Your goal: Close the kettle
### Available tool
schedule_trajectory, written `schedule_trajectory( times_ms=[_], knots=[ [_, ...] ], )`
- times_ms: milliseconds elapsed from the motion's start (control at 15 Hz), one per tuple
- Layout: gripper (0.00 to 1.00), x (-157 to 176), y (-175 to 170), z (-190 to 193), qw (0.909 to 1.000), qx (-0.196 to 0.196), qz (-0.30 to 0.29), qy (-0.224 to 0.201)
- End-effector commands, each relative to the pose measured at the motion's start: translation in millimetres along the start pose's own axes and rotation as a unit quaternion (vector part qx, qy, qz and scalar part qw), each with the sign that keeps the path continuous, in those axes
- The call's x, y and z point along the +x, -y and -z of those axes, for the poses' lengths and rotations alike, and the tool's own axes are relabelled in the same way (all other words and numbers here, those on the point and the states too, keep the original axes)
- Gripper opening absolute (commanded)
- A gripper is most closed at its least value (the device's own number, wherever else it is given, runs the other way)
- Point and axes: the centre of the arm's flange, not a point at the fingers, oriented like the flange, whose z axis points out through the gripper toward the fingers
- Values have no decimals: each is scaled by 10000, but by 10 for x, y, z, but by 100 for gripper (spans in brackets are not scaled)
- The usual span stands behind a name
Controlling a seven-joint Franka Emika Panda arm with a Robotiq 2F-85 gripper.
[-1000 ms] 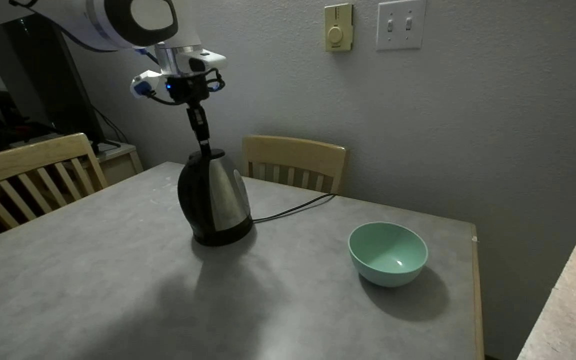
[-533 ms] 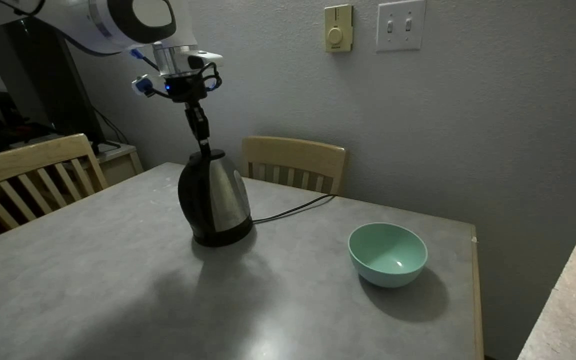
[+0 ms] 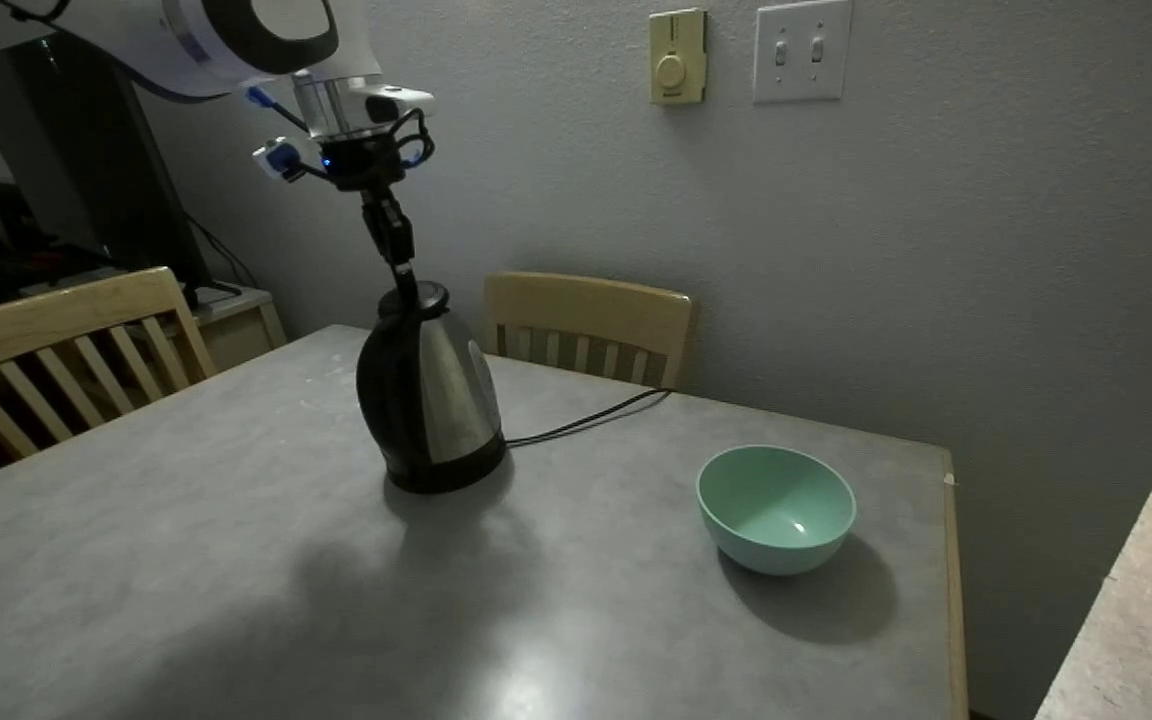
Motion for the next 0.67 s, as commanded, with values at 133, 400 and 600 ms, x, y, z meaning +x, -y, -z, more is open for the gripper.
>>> schedule_trajectory(
  times_ms=[133, 400, 600],
  knots=[
    [0, 86, -44, 70, 9999, -5, 102, -118],
    [0, 159, -65, -204, 9994, -194, 32, 279],
    [0, 86, -58, -513, 9950, -637, 145, 754]
  ],
)
